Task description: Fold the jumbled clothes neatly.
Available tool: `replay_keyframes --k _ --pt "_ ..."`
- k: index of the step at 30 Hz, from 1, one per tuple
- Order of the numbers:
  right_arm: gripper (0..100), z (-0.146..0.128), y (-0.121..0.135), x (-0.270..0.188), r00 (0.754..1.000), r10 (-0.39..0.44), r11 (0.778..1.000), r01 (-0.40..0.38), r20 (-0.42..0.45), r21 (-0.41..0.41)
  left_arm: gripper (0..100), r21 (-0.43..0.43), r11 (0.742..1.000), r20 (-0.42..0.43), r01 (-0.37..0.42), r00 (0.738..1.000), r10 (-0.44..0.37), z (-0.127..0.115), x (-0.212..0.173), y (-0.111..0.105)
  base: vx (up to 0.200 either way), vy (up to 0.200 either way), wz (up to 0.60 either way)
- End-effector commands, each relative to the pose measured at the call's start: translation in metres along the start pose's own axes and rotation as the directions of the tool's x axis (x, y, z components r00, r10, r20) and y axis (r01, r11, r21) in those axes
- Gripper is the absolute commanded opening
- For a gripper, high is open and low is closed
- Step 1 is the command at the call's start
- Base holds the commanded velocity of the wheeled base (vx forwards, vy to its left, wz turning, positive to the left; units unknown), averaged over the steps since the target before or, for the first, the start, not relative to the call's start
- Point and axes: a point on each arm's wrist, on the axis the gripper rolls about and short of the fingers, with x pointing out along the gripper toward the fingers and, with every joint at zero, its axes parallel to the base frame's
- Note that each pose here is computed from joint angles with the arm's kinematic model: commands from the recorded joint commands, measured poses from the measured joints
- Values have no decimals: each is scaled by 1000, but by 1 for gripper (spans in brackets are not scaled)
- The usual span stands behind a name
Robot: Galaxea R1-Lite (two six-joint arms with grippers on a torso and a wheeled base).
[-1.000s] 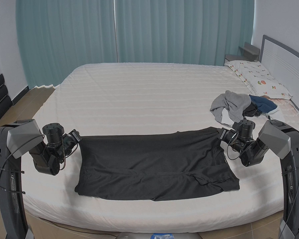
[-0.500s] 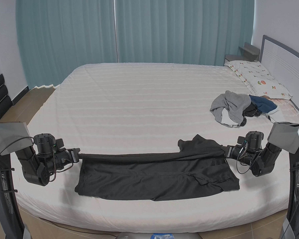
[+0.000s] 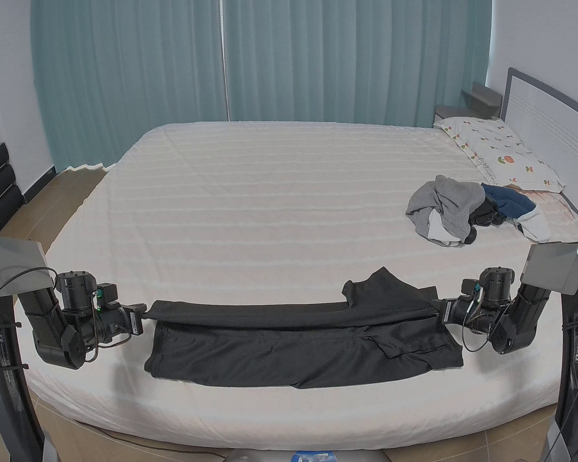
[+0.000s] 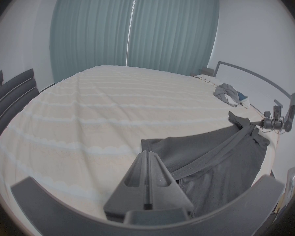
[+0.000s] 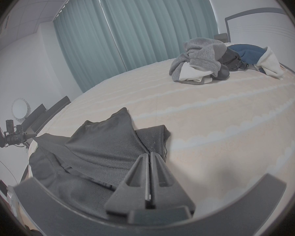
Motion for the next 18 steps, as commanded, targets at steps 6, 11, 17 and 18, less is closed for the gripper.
replay_keyframes --k 6,11,17,18 --pt "0 -9 1 -4 999 -1 1000 1 -35 -5 100 44 999 -78 10 997 -7 -22 2 -1 0 0 0" --pt "100 -5 2 -6 999 36 999 -36 -28 3 100 69 998 -97 15 995 -8 -26 -3 -2 0 0 0" --pt "100 13 3 -11 997 58 995 -62 57 78 100 58 997 -70 51 996 -47 -20 -5 1 0 0 0" --pt "100 18 4 -12 994 66 990 -76 82 122 100 54 997 -59 50 997 -47 -17 -5 1 0 0 0"
